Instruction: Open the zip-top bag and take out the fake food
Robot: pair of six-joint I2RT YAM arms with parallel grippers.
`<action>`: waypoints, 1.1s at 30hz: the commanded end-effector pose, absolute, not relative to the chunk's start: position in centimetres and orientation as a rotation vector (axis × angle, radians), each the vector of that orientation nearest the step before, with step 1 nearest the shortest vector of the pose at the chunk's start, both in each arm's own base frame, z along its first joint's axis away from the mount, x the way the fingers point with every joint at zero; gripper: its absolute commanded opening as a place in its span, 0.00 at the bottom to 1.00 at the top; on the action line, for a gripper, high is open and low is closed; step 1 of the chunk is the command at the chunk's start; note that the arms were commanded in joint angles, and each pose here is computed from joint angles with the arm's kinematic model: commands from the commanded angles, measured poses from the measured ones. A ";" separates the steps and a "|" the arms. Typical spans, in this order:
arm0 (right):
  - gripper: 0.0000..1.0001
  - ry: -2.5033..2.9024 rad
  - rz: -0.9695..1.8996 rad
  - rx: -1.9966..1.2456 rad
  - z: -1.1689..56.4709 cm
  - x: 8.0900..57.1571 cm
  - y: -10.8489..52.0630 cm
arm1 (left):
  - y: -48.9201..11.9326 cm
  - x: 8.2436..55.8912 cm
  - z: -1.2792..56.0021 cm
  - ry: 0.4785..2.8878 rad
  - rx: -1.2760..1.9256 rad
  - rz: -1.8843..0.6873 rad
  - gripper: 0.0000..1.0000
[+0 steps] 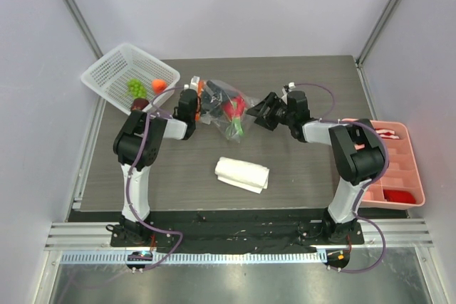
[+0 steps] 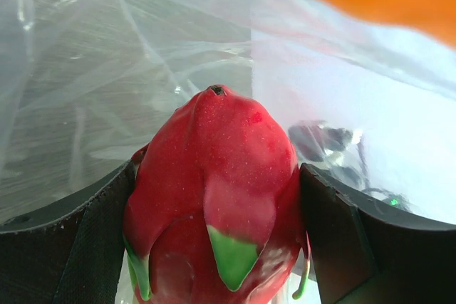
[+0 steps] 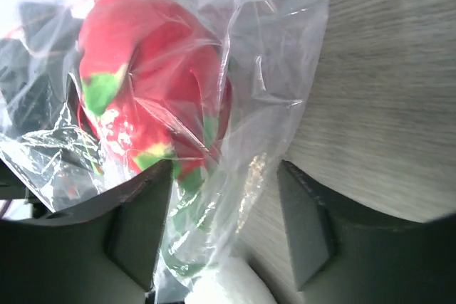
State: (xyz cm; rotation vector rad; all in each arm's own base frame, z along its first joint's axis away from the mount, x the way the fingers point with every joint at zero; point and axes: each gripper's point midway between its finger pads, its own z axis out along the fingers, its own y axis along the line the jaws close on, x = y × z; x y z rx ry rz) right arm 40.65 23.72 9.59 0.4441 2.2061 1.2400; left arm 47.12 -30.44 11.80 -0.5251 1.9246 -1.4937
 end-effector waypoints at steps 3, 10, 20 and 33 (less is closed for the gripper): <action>0.33 2.060 1.312 0.445 11.4 43.1 24.6 | -30.4 47.7 16.2 1.788 -0.460 -1.559 0.00; 0.01 2.136 1.103 0.443 9.6 44.3 20.3 | -27.1 47.3 13.2 1.980 -0.376 -1.263 0.00; 0.01 2.235 0.962 0.378 7.9 47.4 16.4 | -23.1 45.8 12.6 2.062 -0.328 -1.082 0.00; 0.01 2.274 0.944 0.365 7.1 50.1 14.7 | -16.6 44.9 17.4 2.025 -0.415 -0.851 0.00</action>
